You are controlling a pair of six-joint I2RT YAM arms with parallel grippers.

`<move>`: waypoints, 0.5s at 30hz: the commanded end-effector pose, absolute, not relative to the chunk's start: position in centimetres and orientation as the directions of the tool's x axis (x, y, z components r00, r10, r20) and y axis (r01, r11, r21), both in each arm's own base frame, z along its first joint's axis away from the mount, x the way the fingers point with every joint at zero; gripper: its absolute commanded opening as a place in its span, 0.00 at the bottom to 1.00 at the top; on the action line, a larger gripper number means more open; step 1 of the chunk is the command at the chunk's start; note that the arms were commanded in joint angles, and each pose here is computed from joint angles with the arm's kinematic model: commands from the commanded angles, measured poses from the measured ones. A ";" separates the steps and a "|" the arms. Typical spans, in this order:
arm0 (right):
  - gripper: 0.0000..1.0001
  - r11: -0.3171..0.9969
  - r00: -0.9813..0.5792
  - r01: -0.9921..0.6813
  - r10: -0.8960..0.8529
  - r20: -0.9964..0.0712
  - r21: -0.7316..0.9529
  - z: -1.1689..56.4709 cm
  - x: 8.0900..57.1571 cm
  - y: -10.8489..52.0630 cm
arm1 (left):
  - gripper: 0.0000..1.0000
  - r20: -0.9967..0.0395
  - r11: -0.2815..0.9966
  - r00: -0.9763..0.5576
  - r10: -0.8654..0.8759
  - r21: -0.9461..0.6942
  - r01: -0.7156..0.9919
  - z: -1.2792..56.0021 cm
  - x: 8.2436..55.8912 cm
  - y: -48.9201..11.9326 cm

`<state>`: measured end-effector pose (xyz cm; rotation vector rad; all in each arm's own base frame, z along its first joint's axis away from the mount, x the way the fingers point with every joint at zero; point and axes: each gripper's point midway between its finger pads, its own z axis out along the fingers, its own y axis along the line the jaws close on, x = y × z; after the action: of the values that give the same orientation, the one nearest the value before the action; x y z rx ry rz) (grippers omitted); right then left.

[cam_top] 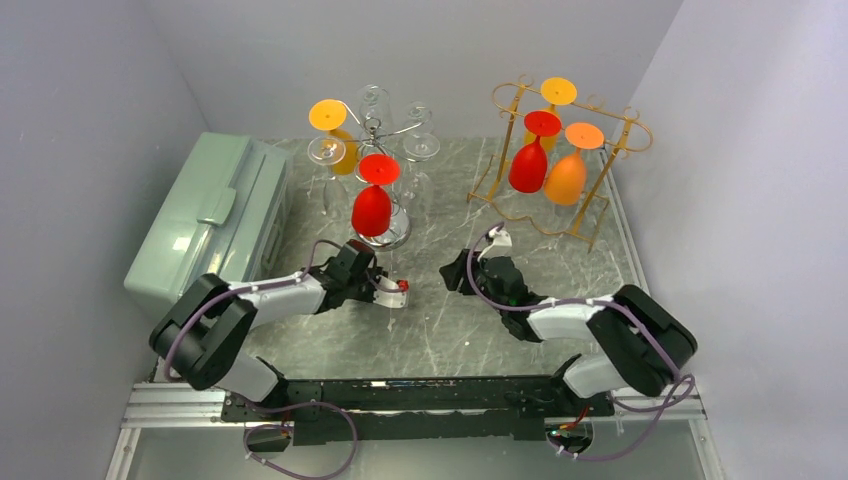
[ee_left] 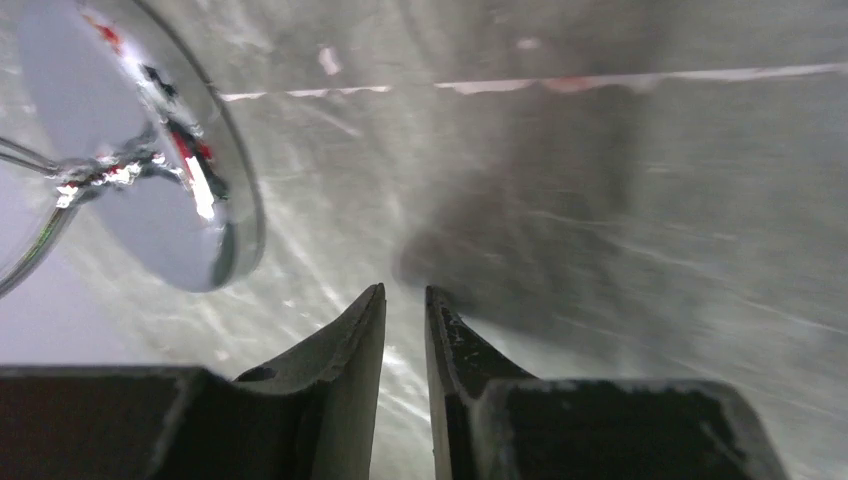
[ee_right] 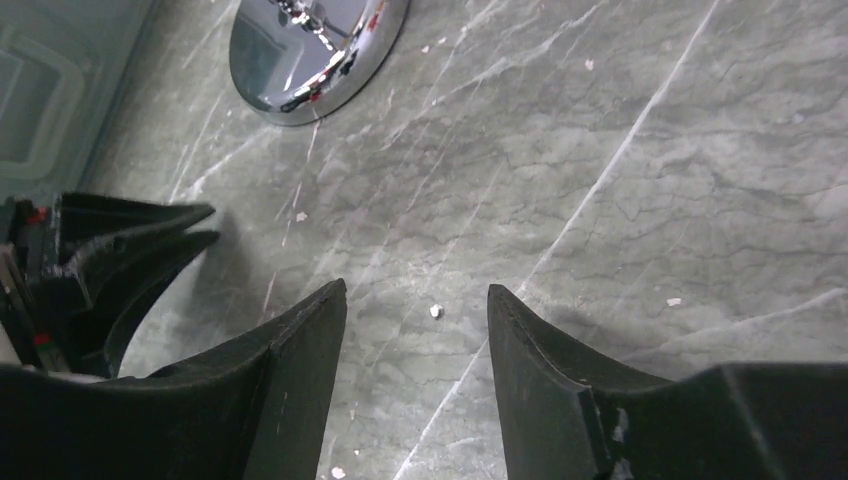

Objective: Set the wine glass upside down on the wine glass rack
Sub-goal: Move the wine rack to the center of the board.

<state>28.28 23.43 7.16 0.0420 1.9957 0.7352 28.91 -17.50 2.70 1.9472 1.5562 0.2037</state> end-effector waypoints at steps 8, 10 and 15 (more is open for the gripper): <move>0.30 0.721 -0.530 -0.324 0.398 -0.749 0.612 8.1 30.1 28.5 | 0.28 -0.062 -0.228 0.400 0.914 0.738 0.635 2.3 36.4 -16.2; 0.24 0.703 -0.543 -0.329 0.405 -0.735 0.631 7.8 30.4 29.4 | 0.26 -0.046 -0.240 0.399 0.916 0.734 0.635 1.9 37.1 -15.8; 0.17 0.661 -0.579 -0.318 0.431 -0.691 0.679 7.3 32.4 32.4 | 0.25 -0.031 -0.244 0.412 0.911 0.764 0.598 1.7 38.5 -15.9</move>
<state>30.09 28.86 4.06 0.0523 2.0507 0.8596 37.74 -15.69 2.44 1.9262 1.3314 0.5453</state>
